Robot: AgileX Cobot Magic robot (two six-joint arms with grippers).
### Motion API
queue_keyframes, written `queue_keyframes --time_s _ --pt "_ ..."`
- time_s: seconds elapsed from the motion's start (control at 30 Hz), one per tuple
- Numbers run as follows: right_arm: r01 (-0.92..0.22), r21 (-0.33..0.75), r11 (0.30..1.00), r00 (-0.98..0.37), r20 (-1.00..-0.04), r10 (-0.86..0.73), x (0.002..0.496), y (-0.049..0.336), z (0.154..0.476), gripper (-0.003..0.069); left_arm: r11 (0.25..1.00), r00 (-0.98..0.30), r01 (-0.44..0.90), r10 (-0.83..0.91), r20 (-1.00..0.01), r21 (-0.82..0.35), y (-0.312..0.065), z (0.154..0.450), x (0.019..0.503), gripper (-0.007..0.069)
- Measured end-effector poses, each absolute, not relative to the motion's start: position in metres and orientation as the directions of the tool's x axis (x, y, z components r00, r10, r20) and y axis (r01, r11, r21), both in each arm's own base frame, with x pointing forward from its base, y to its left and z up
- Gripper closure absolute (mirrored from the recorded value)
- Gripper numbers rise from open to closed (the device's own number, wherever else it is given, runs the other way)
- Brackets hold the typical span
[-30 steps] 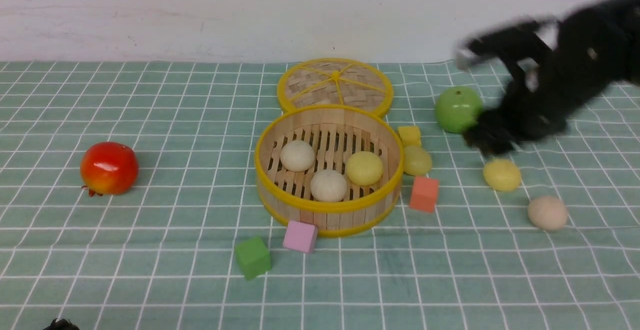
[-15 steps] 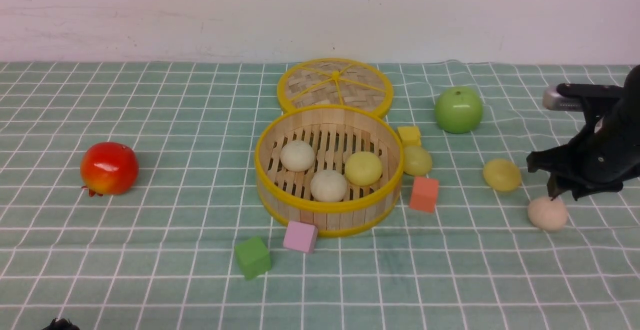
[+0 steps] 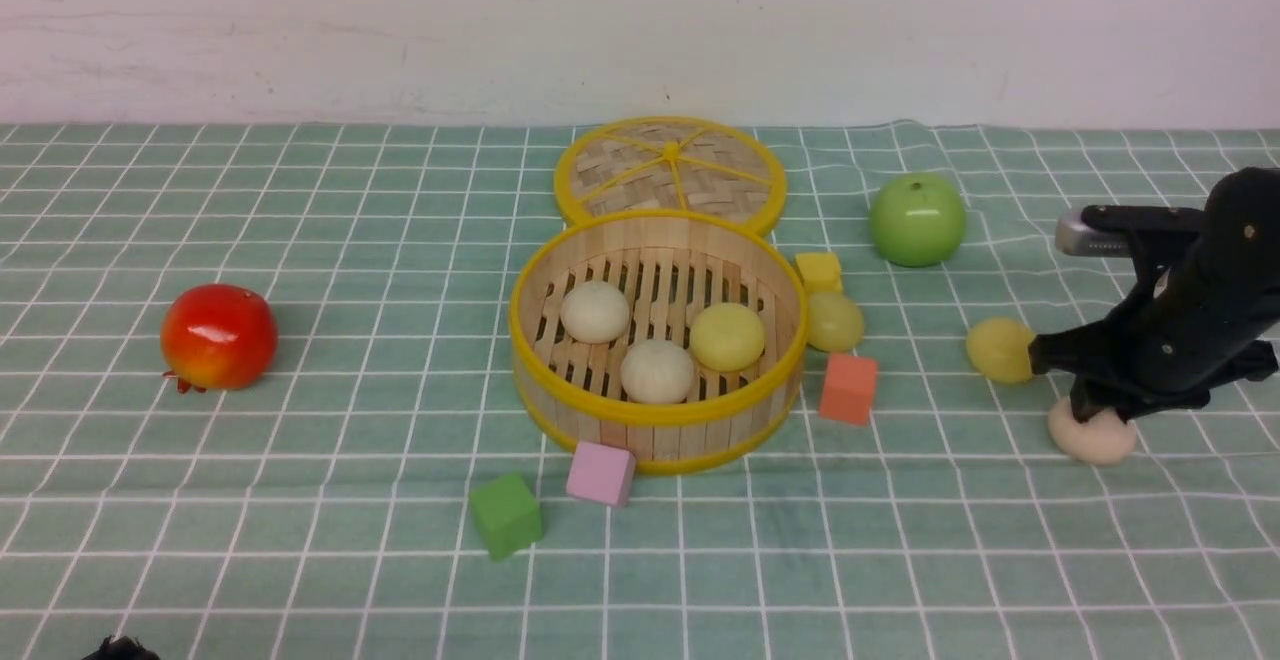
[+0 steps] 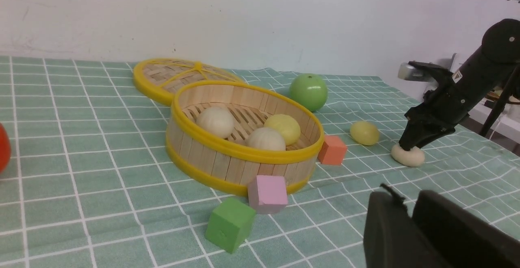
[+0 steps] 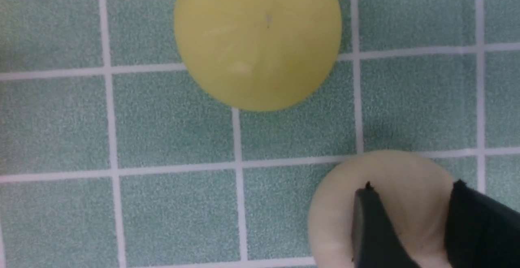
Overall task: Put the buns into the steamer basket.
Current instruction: Use the right arm to grab a steamed stuffed bun, then use the right arm to put the steamed stuffed bun into the steamer
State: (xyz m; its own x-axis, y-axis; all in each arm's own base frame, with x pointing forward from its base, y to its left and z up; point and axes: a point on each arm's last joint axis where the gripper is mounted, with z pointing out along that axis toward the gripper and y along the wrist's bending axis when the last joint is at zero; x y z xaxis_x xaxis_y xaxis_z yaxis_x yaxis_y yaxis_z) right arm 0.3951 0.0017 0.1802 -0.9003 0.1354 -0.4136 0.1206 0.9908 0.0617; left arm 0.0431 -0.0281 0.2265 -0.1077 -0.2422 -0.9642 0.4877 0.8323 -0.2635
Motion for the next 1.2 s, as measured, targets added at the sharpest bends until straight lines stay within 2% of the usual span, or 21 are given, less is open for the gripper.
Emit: queue_keyframes --time_s 0.13,0.23,0.3,0.43,0.6,0.67,0.77,0.83,1.03,1.2 --pt "0.092 0.049 0.995 -0.903 -0.416 0.104 0.395 0.002 0.182 0.047 0.832 -0.108 0.488 -0.242 -0.964 -0.264 -0.028 0.226 0.043 0.0533" --pt "0.053 0.033 0.998 -0.898 -0.436 0.062 0.392 0.002 0.193 0.0595 0.832 -0.108 0.488 -0.242 -0.964 -0.264 -0.028 0.226 0.043 0.0533" --pt "0.031 0.033 0.999 -0.891 -0.452 0.043 0.389 0.006 0.204 0.0648 0.832 -0.108 0.488 -0.242 -0.964 -0.264 -0.028 0.226 0.043 0.053" --pt "-0.035 0.079 0.996 -0.863 -0.505 0.01 0.382 0.027 0.245 0.0654 0.832 -0.108 0.488 -0.242 -0.964 -0.264 -0.028 0.226 0.043 0.0524" --pt "-0.243 0.163 0.956 -0.742 -0.666 -0.075 0.388 0.087 0.3 0.0654 0.832 -0.108 0.488 -0.242 -0.964 -0.264 -0.028 0.226 0.043 0.0523" --pt "-0.314 0.182 0.932 -0.699 -0.708 -0.097 0.393 0.112 0.307 0.0654 0.832 -0.108 0.488 -0.242 -0.964 -0.264 -0.028 0.226 0.043 0.0523" --pt "-0.387 0.184 0.904 -0.653 -0.747 -0.127 0.405 0.143 0.302 0.0654 0.832 -0.108 0.488 -0.242 -0.964 -0.264 -0.028 0.226 0.043 0.0522" --pt "-0.422 0.168 0.891 -0.63 -0.761 -0.155 0.419 0.166 0.287 0.0654 0.832 -0.108 0.488 -0.242 -0.964 -0.264 -0.028 0.226 0.043 0.0517" --pt "-0.437 0.163 0.885 -0.621 -0.767 -0.165 0.451 0.19 0.248 0.0652 0.832 -0.108 0.488 -0.242 -0.964 -0.264 -0.028 0.226 0.043 0.0514" --pt "-0.43 0.181 0.885 -0.635 -0.757 -0.154 0.467 0.198 0.229 0.0649 0.832 -0.108 0.488 -0.242 -0.964 -0.264 -0.028 0.226 0.043 0.0514"
